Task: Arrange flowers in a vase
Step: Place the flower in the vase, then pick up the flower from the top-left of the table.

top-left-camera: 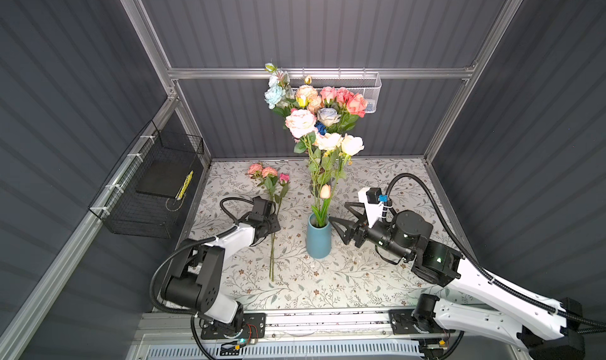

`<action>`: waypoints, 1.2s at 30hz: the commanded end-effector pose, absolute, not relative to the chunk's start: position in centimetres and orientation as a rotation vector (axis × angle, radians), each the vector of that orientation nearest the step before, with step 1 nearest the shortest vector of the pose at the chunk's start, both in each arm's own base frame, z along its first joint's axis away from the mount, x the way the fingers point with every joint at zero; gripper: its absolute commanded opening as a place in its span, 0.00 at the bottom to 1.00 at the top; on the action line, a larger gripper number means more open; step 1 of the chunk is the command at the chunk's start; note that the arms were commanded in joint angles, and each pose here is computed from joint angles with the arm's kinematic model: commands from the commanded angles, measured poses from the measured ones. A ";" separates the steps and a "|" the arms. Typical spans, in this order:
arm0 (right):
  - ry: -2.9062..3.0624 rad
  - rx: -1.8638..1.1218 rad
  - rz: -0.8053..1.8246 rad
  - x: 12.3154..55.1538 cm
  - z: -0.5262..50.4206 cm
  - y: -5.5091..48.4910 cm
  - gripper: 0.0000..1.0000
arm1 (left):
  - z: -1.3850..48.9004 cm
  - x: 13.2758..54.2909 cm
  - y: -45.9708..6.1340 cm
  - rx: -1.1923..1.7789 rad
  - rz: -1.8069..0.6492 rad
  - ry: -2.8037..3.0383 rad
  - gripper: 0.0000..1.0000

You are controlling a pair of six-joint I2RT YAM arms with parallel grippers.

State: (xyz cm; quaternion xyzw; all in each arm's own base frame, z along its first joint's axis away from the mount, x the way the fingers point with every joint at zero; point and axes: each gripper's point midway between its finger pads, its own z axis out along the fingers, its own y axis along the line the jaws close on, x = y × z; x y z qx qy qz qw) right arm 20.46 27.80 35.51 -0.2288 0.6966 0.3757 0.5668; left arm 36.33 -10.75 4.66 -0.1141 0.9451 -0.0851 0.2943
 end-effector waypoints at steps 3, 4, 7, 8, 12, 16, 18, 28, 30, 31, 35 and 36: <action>1.636 -0.545 0.889 20.0 35.3 27.5 0.83 | 5.7 40.8 -9.1 -0.316 -0.043 2.407 0.45; 1.638 -0.543 0.887 20.0 35.2 27.5 0.83 | 5.2 41.0 -8.9 -0.320 -0.015 2.414 0.43; 1.632 -0.537 0.894 19.8 35.5 27.2 0.83 | 3.9 41.4 -8.6 -0.319 0.043 2.447 0.38; 1.629 -0.536 0.895 19.7 35.6 27.0 0.83 | 3.4 41.5 -8.7 -0.317 0.040 2.455 0.38; 1.611 -0.526 0.894 19.5 36.2 26.6 0.83 | 2.2 41.7 -9.5 -0.307 -0.010 2.474 0.33; 1.609 -0.525 0.882 19.6 36.3 26.4 0.83 | 2.1 41.8 -9.5 -0.307 -0.004 2.474 0.17; 1.609 -0.526 0.878 19.6 36.3 26.4 0.83 | 2.4 41.8 -9.3 -0.307 0.008 2.467 0.06; 1.599 -0.524 0.883 19.6 36.6 26.4 0.84 | 12.9 41.0 -7.6 -0.360 -0.019 2.216 0.00; 1.594 -0.525 0.887 19.5 36.8 26.4 0.84 | 16.1 40.3 -7.3 -0.369 -0.054 2.146 0.00; 1.591 -0.526 0.888 19.5 36.8 26.4 0.84 | 17.9 39.8 -7.2 -0.373 -0.082 2.107 0.00; 1.573 -0.539 0.907 19.1 37.4 26.5 0.84 | 24.2 37.3 -7.3 -0.359 -0.211 1.990 0.00; 1.567 -0.544 0.913 19.0 37.6 26.5 0.85 | 25.5 36.6 -7.5 -0.350 -0.246 1.970 0.00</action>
